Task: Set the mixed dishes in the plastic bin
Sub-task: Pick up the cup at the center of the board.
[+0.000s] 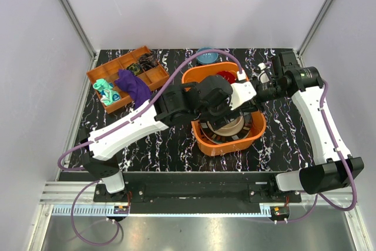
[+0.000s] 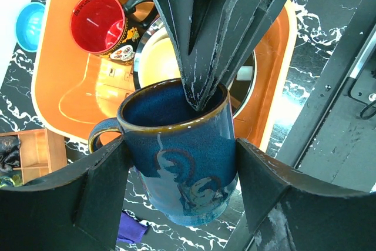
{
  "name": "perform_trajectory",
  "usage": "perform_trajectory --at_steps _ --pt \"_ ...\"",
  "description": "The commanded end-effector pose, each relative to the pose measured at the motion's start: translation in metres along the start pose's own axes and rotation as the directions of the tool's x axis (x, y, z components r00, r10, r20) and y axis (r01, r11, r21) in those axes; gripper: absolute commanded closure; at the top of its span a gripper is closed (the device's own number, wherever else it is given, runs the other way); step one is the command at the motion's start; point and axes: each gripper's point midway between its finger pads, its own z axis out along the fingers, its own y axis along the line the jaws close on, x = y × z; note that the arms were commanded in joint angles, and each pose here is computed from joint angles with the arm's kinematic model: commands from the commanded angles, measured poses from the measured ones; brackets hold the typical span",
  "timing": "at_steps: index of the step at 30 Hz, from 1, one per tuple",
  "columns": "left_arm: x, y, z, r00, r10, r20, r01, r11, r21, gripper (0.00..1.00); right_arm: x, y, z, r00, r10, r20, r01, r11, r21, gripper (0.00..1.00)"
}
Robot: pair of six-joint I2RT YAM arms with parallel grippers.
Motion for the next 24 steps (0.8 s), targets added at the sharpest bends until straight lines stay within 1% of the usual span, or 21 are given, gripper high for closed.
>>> perform_trajectory --at_steps 1,6,9,11,13,16,17,20,21,23,24 --pt "-0.0336 0.01 -0.0089 0.991 -0.038 0.125 0.044 0.998 -0.048 0.73 0.0049 0.0209 -0.0039 1.0 -0.011 -0.025 0.009 0.997 -0.073 1.0" --pt "-0.0321 0.0094 -0.0063 0.993 -0.032 0.118 0.038 0.998 -0.051 0.71 0.0042 0.0206 -0.0036 1.0 -0.011 -0.024 0.009 0.998 -0.069 1.0" --pt "-0.0316 0.0099 -0.0042 0.993 -0.034 0.114 0.04 0.998 -0.055 0.68 0.0038 0.0212 -0.004 1.0 -0.016 -0.021 0.015 0.997 -0.07 1.0" --pt "-0.0308 0.0103 -0.0028 0.993 -0.033 0.111 0.04 0.997 -0.06 0.64 0.0036 0.0217 -0.0044 1.0 -0.021 -0.017 0.019 0.997 -0.072 1.0" --pt "-0.0303 0.0107 -0.0025 0.994 -0.031 0.109 0.038 0.997 -0.063 0.62 0.0038 0.0221 -0.0047 1.0 -0.022 -0.016 0.02 0.997 -0.073 1.0" --pt "-0.0286 0.0114 -0.0009 0.994 -0.031 0.102 0.038 0.997 -0.07 0.54 0.0031 0.0228 -0.0046 1.0 -0.024 -0.016 0.023 0.997 -0.075 1.0" --pt "-0.0284 0.0118 -0.0006 0.994 -0.031 0.102 0.039 0.997 -0.073 0.49 0.0032 0.0231 -0.0049 1.0 -0.025 -0.014 0.024 0.997 -0.076 1.0" --pt "-0.0271 0.0122 0.0001 0.995 -0.032 0.099 0.04 0.996 -0.077 0.43 0.0025 0.0237 -0.0048 1.0 -0.026 -0.013 0.025 0.997 -0.077 1.0" --pt "-0.0273 0.0126 -0.0006 0.994 -0.034 0.1 0.042 0.996 -0.078 0.39 0.0025 0.024 -0.005 1.0 -0.027 -0.012 0.026 0.997 -0.078 1.0" --pt "-0.0269 0.0136 -0.0007 0.994 -0.036 0.1 0.044 0.995 -0.084 0.35 0.0014 0.0243 -0.0051 1.0 -0.027 -0.008 0.026 0.997 -0.079 1.0" --pt "-0.0259 0.014 -0.0001 0.995 -0.036 0.096 0.045 0.995 -0.088 0.31 0.0014 0.0243 -0.0051 1.0 -0.027 -0.008 0.026 0.997 -0.079 1.0"
